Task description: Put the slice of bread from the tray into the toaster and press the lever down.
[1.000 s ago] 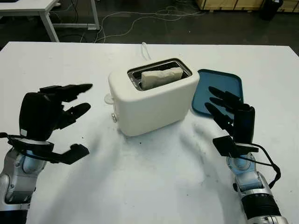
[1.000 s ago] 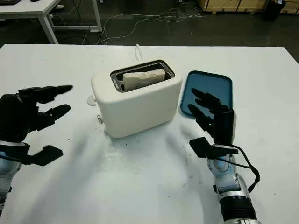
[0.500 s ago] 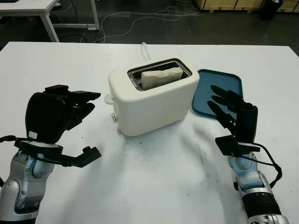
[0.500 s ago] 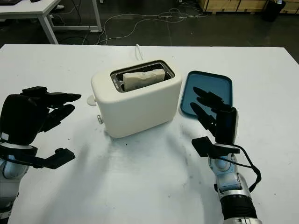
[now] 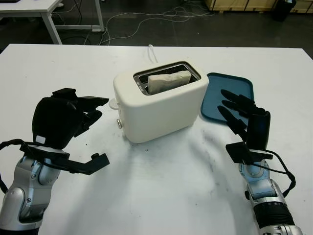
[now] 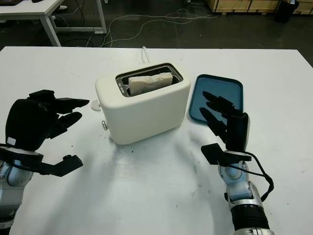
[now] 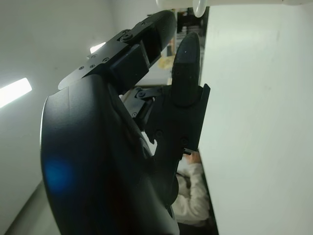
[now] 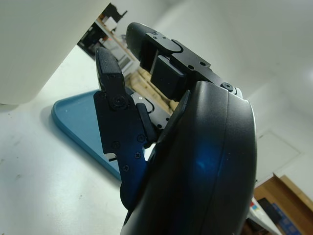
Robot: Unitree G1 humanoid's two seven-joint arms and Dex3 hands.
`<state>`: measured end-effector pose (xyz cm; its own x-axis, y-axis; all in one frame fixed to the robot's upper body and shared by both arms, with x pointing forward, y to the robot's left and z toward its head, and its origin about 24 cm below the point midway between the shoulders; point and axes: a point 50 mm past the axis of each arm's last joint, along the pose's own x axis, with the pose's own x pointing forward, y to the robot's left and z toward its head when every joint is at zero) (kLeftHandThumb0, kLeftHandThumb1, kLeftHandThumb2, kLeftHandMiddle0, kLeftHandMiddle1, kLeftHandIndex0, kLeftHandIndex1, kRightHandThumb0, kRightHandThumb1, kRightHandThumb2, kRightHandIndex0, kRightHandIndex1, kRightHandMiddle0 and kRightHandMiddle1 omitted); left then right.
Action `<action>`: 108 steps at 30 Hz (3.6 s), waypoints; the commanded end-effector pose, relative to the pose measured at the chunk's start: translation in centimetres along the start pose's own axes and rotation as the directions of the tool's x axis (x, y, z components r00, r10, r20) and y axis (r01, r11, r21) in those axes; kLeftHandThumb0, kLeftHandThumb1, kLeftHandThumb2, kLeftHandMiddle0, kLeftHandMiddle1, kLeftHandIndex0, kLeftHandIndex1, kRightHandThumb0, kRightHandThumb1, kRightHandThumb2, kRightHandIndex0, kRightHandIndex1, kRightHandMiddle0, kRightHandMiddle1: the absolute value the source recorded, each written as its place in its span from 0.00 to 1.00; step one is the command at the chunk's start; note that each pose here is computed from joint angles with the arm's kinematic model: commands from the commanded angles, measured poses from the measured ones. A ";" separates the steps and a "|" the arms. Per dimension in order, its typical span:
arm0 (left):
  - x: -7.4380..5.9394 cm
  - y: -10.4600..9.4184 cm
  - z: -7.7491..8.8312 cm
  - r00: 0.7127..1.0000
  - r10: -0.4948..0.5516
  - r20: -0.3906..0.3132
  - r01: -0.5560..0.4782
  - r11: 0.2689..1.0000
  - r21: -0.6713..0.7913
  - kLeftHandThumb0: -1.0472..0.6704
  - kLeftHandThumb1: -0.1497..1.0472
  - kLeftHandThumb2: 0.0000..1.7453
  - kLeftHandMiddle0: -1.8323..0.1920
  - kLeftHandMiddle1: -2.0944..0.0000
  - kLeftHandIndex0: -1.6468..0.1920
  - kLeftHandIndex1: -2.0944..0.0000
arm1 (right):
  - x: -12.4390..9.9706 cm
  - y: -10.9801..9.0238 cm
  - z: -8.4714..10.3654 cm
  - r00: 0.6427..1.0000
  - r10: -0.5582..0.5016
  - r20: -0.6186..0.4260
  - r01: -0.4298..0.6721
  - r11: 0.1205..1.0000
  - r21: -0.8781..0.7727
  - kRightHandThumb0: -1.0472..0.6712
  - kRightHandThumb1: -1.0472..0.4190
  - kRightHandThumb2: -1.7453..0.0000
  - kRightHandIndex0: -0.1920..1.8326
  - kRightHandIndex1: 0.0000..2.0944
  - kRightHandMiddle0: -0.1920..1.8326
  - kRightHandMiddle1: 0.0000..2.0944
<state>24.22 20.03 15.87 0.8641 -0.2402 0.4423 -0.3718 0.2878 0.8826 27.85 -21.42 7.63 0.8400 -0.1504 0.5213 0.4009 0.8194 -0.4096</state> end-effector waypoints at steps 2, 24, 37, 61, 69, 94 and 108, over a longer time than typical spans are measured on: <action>0.6 0.1 -0.1 1.000 -0.004 0.014 0.004 1.000 -0.003 0.42 0.89 0.17 0.55 0.36 0.33 0.97 | 0.1 -0.2 0.3 1.000 -0.015 0.025 0.014 1.000 0.016 0.44 0.09 0.99 0.66 0.01 0.58 0.00; 2.2 0.2 -0.7 0.980 -0.179 0.087 0.180 0.984 0.001 0.42 0.89 0.13 0.57 0.26 0.38 0.93 | 0.1 -0.2 0.3 1.000 -0.015 0.016 0.015 1.000 0.019 0.44 0.09 0.99 0.66 0.01 0.58 0.00; 2.5 0.2 -0.9 0.975 -0.185 0.121 0.184 0.983 0.020 0.43 0.89 0.12 0.58 0.20 0.38 0.96 | 0.1 -0.2 0.2 1.000 -0.013 0.018 0.012 1.000 0.012 0.44 0.09 0.98 0.66 0.00 0.58 0.00; 2.3 -0.3 -0.4 0.965 -0.204 0.164 0.207 0.978 -0.006 0.43 0.89 0.13 0.57 0.19 0.36 0.98 | 0.1 -0.2 0.2 1.000 -0.018 0.012 0.018 1.000 0.024 0.43 0.09 0.99 0.66 0.00 0.58 0.00; 2.1 -0.6 -0.4 0.962 -0.213 0.170 0.217 0.976 -0.006 0.43 0.89 0.12 0.57 0.20 0.36 0.98 | 0.1 -0.1 0.2 1.000 -0.021 0.018 0.021 1.000 0.019 0.43 0.09 0.99 0.67 0.00 0.58 0.00; 1.0 -3.3 -1.4 0.931 -0.340 0.137 0.345 0.938 -0.019 0.45 0.89 0.10 0.56 0.22 0.34 0.98 | -0.1 -0.3 0.3 1.000 -0.024 0.015 0.023 1.000 0.021 0.42 0.09 0.99 0.67 0.00 0.58 0.00; -5.0 -14.4 -1.1 0.673 -0.738 0.050 0.736 0.661 -0.148 0.42 0.89 0.15 0.59 0.27 0.40 0.65 | -0.6 -0.6 -0.1 1.000 -0.021 -0.011 0.022 0.999 0.034 0.39 0.09 0.97 0.67 0.00 0.57 0.00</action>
<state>26.95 19.25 4.68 0.9053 -0.4085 -0.1163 0.2323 0.2471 0.9407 27.21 -21.54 7.49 0.8377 -0.1661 0.5203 0.4042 0.8292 -0.3861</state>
